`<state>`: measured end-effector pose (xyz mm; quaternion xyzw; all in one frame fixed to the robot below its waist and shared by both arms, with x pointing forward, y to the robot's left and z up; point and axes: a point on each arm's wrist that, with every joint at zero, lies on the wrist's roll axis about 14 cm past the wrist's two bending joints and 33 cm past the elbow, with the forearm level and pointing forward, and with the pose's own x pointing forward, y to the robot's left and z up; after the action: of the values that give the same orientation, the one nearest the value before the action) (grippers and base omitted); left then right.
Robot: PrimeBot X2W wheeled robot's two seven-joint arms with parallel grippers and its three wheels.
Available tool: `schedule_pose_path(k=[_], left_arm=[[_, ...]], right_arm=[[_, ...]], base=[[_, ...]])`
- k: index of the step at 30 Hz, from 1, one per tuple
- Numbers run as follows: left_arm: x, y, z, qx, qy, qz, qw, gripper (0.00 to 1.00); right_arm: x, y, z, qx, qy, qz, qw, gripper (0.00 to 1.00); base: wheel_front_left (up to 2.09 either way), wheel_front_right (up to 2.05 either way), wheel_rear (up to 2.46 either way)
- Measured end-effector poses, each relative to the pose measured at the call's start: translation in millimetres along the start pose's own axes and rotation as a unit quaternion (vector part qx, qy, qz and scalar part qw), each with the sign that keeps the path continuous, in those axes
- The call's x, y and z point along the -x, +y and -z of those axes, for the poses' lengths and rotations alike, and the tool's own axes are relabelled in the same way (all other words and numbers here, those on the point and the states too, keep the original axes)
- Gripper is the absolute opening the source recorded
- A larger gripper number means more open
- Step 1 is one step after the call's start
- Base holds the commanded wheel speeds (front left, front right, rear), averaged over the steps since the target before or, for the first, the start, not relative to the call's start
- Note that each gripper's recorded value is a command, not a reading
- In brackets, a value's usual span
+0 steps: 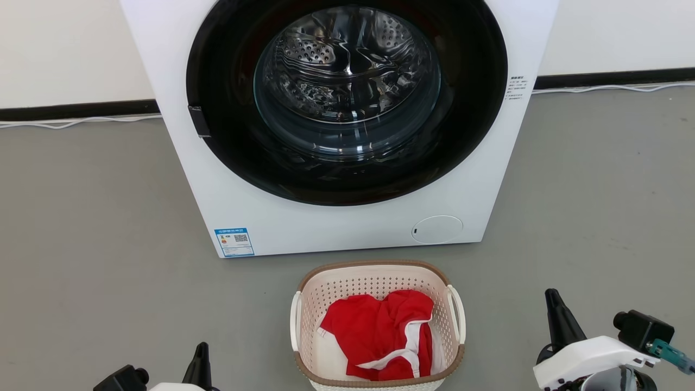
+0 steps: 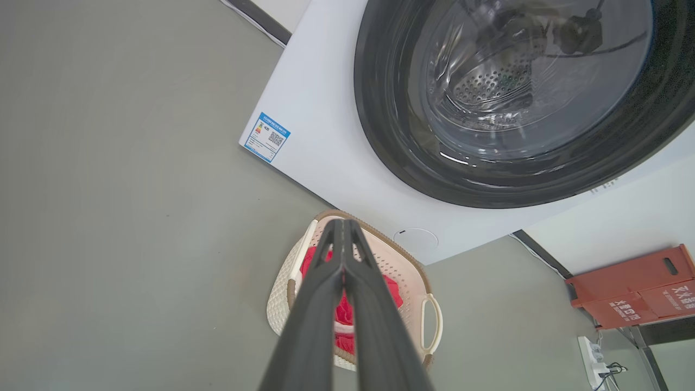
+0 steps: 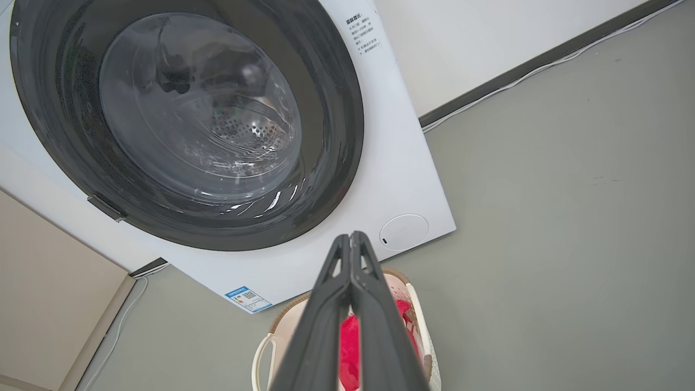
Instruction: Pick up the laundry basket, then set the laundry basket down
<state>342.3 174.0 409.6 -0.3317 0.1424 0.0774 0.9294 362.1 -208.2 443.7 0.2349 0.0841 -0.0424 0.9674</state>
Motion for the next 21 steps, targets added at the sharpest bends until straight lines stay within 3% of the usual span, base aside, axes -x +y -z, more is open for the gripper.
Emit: schedule_pose_path(k=[21], left_arm=[[-4.6,-5.7,-11.2,0.107,0.0,0.01,0.994,0.0]], right_arm=[[-4.3,2.6,-9.8,-0.13,-0.009,0.004,0.991,0.0]], base=[[0.0,0.0,0.0]])
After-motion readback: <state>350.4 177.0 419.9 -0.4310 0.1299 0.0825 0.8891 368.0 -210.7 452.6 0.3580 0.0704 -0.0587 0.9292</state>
